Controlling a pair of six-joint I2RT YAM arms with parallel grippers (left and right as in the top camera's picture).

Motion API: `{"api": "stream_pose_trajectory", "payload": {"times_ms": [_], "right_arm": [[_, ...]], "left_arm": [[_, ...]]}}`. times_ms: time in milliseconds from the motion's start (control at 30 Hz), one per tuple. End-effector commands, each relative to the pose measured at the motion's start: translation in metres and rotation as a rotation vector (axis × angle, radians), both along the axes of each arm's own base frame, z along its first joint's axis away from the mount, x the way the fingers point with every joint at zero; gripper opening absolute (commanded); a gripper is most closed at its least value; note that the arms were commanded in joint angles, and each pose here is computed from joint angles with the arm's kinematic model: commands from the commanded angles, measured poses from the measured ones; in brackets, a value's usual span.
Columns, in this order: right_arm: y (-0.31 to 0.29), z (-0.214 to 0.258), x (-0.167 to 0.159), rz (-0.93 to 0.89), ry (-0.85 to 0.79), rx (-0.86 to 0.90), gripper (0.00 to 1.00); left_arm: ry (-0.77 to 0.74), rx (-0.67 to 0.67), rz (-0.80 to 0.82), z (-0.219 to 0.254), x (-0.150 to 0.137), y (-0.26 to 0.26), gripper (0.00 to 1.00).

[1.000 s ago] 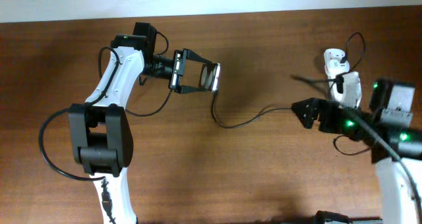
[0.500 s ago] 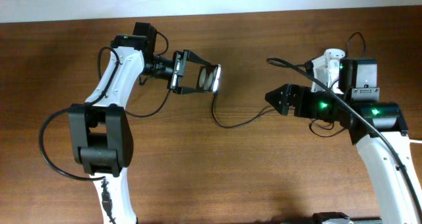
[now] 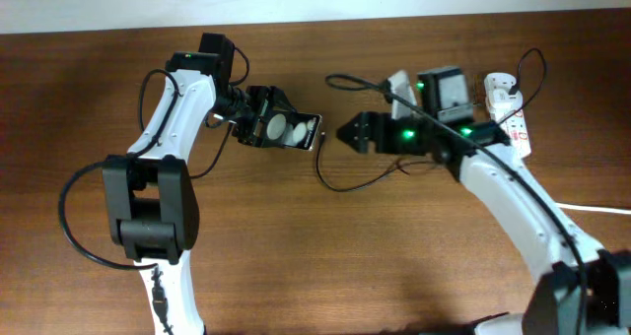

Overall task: Plug charger to phone and switch on socket
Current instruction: 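Reach the right gripper to the black cable's USB-C end and grasp it, then lift the cable end with the right gripper toward the phone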

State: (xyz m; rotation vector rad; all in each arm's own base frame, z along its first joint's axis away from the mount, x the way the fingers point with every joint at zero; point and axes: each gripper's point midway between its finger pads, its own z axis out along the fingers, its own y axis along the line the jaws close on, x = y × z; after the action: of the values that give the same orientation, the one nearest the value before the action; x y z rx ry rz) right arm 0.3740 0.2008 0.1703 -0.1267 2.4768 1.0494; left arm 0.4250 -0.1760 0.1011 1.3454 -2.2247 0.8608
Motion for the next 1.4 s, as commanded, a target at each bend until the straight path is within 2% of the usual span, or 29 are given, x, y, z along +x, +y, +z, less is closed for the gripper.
{"api": "stream_pose_trajectory", "payload": {"times_ms": [0, 233, 367, 667, 767, 1033, 1233, 1367], "right_arm": [[0.025, -0.008, 0.009, -0.051, 0.040, 0.016, 0.82], [0.070, -0.020, 0.029, -0.182, 0.021, 0.040, 0.59], [0.076, -0.032, 0.034, -0.208, 0.040, 0.047, 0.52], [0.084, -0.027, 0.041, -0.218, -0.012, 0.062, 0.43], [0.091, -0.027, 0.037, -0.206, -0.016, 0.055, 0.43], [0.090, -0.060, 0.037, -0.223, 0.035, -0.003, 0.41], [0.090, -0.060, 0.037, -0.232, 0.046, 0.005, 0.24], [0.094, -0.055, 0.038, -0.219, 0.035, 0.029, 0.19]], "left_arm": [[-0.025, -0.008, 0.014, 0.010, 0.008, 0.002, 0.16], [-0.025, -0.008, 0.014, 0.010, 0.007, 0.002, 0.18], [-0.026, -0.008, 0.013, 0.010, 0.007, 0.001, 0.18], [-0.025, -0.013, -0.021, 0.011, 0.001, -0.014, 0.18], [-0.025, -0.013, -0.026, 0.011, 0.000, -0.016, 0.18], [-0.025, -0.012, -0.026, 0.011, 0.000, -0.016, 0.20], [-0.025, -0.012, -0.026, 0.011, 0.000, -0.016, 0.21], [-0.025, -0.012, -0.026, 0.011, 0.000, -0.016, 0.21]]}}
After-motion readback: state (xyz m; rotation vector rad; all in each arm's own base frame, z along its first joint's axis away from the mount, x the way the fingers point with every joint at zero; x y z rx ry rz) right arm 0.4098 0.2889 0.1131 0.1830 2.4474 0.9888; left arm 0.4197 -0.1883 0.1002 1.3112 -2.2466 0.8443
